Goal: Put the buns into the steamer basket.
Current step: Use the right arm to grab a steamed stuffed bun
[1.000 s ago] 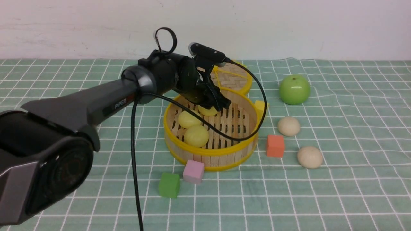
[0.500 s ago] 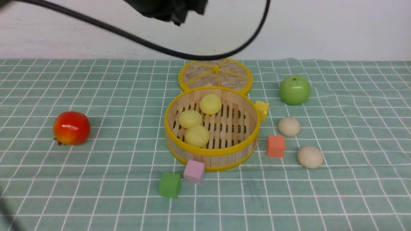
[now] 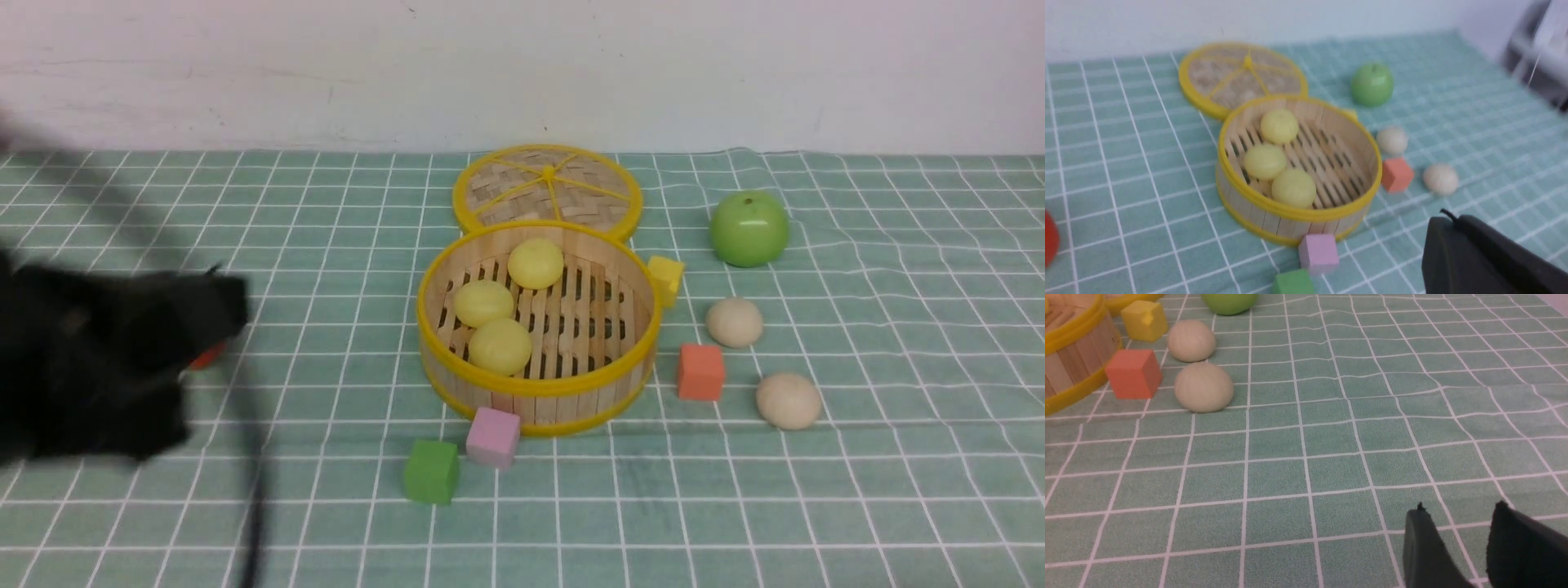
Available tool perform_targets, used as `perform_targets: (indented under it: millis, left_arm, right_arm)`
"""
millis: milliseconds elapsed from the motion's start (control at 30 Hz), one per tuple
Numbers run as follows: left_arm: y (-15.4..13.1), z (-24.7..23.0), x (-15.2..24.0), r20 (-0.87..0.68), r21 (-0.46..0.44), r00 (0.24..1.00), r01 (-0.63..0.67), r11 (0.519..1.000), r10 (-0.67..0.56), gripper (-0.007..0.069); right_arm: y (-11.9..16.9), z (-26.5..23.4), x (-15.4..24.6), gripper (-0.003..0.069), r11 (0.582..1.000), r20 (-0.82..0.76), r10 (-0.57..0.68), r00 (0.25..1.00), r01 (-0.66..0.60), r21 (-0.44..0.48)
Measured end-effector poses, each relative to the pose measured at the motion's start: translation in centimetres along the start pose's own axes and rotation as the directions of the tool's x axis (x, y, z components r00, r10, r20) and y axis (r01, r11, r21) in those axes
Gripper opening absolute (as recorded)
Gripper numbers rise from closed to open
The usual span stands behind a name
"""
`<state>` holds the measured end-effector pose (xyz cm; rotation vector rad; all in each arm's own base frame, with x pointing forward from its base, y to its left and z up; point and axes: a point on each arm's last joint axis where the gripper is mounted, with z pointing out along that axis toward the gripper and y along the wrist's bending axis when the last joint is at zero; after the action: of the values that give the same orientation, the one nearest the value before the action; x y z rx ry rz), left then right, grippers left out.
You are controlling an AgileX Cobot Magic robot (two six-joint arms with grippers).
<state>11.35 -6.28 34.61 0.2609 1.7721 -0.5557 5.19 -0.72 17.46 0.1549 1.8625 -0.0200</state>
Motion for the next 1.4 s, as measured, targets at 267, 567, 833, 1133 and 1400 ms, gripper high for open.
perform_targets:
  millis: [267, 567, 833, 1133, 1400]
  left_arm:
    - [1.5, -3.6, 6.1, 0.171, 0.0, 0.985, 0.021, 1.0, -0.02, -0.0014]
    - [1.7, -3.9, 7.2, 0.172, 0.001, 0.985, 0.027, 1.0, -0.026, -0.0014]
    - [1.7, -3.9, 7.2, 0.165, 0.002, 0.986, 0.027, 1.0, -0.026, -0.0014]
    - [1.7, -3.9, 7.2, 0.164, 0.002, 0.986, 0.027, 1.0, -0.026, -0.0014]
    - [1.7, -3.9, 7.2, 0.164, 0.002, 0.986, 0.027, 1.0, -0.026, -0.0014]
  right_arm:
    - [0.0, 0.0, 0.0, 0.024, 1.0, 0.0, -0.003, 1.0, 0.003, 0.001]
    - [0.1, 0.1, -0.7, 0.024, 0.998, 0.099, 0.061, 0.993, -0.06, -0.017]
    - [0.8, -0.6, -3.3, 0.024, 0.911, 0.321, 0.403, 0.857, -0.341, -0.234]
    - [1.1, -1.4, -5.5, 0.0234, 0.857, 0.347, 0.503, 0.792, -0.405, -0.319]
    - [3.1, 3.2, -14.3, 0.0197, 0.989, -0.048, 0.13, 0.99, -0.133, -0.069]
